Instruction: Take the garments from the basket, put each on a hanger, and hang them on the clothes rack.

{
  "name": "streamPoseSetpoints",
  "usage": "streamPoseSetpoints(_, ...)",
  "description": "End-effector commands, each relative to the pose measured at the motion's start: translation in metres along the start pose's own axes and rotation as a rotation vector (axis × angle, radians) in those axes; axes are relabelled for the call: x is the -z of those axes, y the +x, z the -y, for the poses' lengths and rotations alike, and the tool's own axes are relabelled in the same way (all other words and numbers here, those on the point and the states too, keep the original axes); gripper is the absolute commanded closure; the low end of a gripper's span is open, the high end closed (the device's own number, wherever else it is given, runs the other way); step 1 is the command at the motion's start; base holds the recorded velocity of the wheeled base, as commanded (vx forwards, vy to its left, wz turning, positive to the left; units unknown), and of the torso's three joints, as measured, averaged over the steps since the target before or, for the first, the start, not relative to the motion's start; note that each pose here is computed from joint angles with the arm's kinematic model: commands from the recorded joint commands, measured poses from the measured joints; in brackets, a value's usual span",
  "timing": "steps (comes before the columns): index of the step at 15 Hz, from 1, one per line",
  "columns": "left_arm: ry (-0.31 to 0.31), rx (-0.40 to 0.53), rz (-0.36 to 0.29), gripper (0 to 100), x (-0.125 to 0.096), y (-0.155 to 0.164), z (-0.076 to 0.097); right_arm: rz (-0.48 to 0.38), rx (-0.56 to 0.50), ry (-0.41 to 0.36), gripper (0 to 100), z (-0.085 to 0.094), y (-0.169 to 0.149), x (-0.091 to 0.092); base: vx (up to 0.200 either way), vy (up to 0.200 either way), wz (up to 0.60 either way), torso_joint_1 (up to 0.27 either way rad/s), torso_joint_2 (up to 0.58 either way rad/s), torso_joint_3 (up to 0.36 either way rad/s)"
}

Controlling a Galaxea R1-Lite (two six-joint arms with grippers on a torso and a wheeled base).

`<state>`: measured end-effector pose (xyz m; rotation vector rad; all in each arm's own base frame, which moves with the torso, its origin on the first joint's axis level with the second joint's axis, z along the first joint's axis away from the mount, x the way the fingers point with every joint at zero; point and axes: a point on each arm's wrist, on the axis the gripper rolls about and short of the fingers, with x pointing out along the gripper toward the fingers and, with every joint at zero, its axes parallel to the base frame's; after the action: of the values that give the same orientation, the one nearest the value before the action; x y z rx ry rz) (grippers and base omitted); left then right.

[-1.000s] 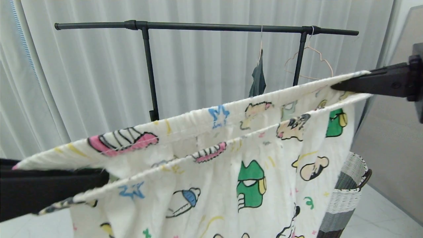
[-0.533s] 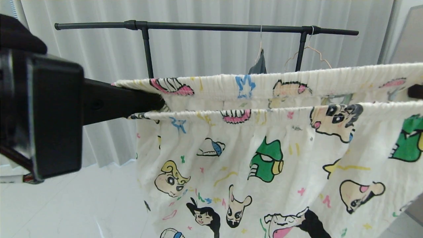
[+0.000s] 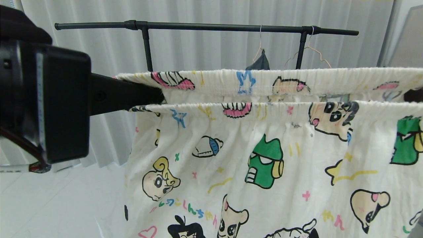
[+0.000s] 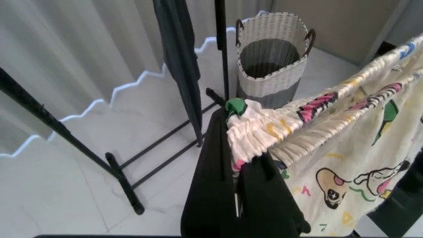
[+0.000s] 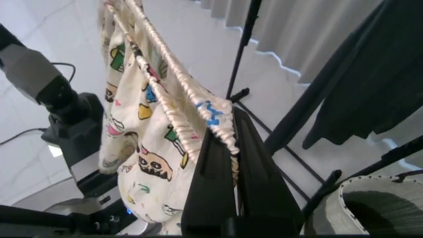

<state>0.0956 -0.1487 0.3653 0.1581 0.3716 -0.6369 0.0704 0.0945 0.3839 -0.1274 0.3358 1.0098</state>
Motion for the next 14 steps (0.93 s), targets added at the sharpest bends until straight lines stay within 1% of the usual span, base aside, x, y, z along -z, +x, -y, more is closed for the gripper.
streamPoseSetpoints(1,-0.001,0.000,0.000,100,0.000,0.000,0.000,-0.009,-0.001,0.001,0,0.000,0.000,0.003,0.000,0.000,0.00,0.000,0.00,0.000)
streamPoseSetpoints(3,0.001,0.001,-0.002,100,0.000,0.001,0.001,-0.032,-0.002,-0.002,0,0.000,0.001,0.010,0.000,0.000,0.00,0.000,0.00,0.000)
streamPoseSetpoints(4,0.003,0.000,-0.007,100,0.001,0.001,0.001,-0.055,-0.005,-0.021,0,0.000,0.002,0.020,0.000,0.000,0.00,0.000,0.00,0.000)
streamPoseSetpoints(6,0.008,-0.002,-0.015,100,0.003,0.003,0.001,-0.047,-0.003,-0.050,0,0.000,0.002,0.033,0.000,0.000,0.00,0.000,0.00,0.000)
streamPoseSetpoints(7,0.017,-0.018,-0.027,100,0.006,0.005,0.001,-0.038,0.015,-0.045,0,0.002,0.003,0.038,0.000,0.000,0.00,0.000,0.00,0.000)
streamPoseSetpoints(8,0.026,-0.047,-0.040,100,0.009,0.008,0.001,-0.042,0.068,-0.034,0,0.006,0.003,0.041,0.000,0.000,0.00,0.000,0.00,0.000)
streamPoseSetpoints(9,0.043,-0.143,-0.064,100,0.018,0.014,0.000,-0.063,0.270,-0.002,0,0.021,0.003,0.045,0.000,0.000,0.00,0.000,0.00,0.000)
streamPoseSetpoints(10,0.068,-0.235,-0.088,100,0.027,0.018,-0.002,-0.095,0.445,-0.001,0,0.032,0.001,0.049,0.000,0.000,0.00,0.000,0.00,0.000)
streamPoseSetpoints(11,0.112,-0.323,-0.100,100,0.034,0.017,-0.005,-0.155,0.631,-0.008,0,0.047,-0.003,0.055,0.000,0.000,0.00,0.000,0.00,0.000)
streamPoseSetpoints(12,0.171,-0.385,-0.117,100,0.040,0.016,-0.009,-0.218,0.769,-0.011,0,0.059,-0.007,0.064,0.000,0.000,0.00,0.000,0.00,0.000)
streamPoseSetpoints(13,0.202,-0.422,-0.131,100,0.044,0.014,-0.013,-0.253,0.843,-0.015,0,0.067,-0.011,0.070,0.000,0.000,0.00,0.000,0.00,0.000)
streamPoseSetpoints(14,0.207,-0.461,-0.144,100,0.048,0.013,-0.019,-0.284,0.919,-0.026,0,0.074,-0.017,0.077,0.000,0.000,0.00,0.000,0.00,0.000)
